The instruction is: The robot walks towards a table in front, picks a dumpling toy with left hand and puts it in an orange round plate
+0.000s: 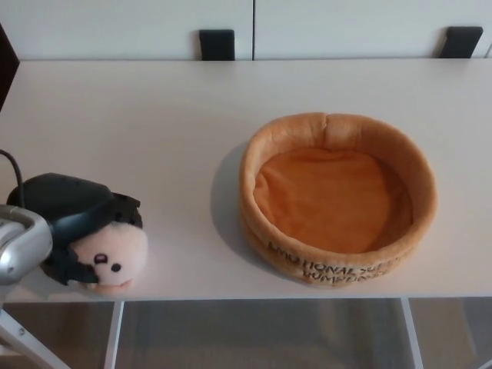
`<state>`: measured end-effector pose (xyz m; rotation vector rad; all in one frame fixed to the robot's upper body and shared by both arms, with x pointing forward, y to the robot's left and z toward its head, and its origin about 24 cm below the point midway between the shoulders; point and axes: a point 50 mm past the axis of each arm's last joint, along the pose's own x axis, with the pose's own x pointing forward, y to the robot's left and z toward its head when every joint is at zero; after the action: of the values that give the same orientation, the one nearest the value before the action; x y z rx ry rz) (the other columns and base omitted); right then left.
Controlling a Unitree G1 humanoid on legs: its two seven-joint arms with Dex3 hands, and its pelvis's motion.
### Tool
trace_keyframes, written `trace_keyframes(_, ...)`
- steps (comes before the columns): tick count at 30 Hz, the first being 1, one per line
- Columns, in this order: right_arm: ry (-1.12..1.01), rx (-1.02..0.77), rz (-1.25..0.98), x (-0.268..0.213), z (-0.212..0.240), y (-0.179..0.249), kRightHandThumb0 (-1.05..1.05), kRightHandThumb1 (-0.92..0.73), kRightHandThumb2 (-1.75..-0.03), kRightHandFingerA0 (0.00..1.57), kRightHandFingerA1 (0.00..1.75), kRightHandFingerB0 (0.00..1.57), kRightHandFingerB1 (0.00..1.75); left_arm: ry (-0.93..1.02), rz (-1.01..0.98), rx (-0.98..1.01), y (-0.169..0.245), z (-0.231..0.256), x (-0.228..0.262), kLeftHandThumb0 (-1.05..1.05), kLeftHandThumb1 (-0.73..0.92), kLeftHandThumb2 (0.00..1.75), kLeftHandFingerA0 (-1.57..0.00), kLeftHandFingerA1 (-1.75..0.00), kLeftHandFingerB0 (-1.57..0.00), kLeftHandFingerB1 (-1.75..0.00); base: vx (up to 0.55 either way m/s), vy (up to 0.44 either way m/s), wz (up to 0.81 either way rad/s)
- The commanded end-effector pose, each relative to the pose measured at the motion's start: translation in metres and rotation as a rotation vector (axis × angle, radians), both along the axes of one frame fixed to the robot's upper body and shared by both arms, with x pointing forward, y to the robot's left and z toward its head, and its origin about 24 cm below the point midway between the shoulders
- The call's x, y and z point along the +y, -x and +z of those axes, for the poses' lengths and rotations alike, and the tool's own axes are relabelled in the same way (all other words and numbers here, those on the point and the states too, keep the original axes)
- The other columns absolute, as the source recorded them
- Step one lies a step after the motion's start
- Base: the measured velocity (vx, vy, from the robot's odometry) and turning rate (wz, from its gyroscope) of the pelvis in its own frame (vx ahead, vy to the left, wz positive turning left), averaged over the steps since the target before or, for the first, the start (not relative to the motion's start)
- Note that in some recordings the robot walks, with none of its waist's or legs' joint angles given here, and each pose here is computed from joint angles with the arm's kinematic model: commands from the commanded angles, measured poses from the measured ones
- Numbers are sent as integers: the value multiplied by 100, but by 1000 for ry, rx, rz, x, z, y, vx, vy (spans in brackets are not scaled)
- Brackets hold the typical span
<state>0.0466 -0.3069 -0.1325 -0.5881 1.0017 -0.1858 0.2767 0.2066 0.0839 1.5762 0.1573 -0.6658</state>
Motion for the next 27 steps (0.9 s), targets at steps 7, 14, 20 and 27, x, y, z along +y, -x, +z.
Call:
trace_keyframes(7, 6, -3, -13, -4, 2, 1, -33, -70, -60, 72, 44, 42, 33, 109, -25, -94, 4, -5, 1, -9, 76, 56, -54, -175, -49, -136, 0, 0, 0)
trace_keyframes(14, -2, 1, -23, -4, 1, 2, -34, -70, -61, 72, 44, 42, 33, 230, 27, -81, 3, -3, 0, -8, 76, 50, -59, -174, -64, -104, 0, 0, 0)
trace_keyframes(20, -2, -1, -26, -4, 1, 1, -42, -60, -80, 68, 56, 38, 45, 435, 115, -91, 0, 0, 1, -4, 76, 62, -65, -162, -74, -97, 0, 0, 0)
trace_keyframes(27, 0, -4, -16, -5, 2, 1, -33, -70, -61, 72, 44, 43, 34, 887, 336, -126, -15, 23, 6, -6, 80, 71, -96, -135, -84, -86, 0, 0, 0)
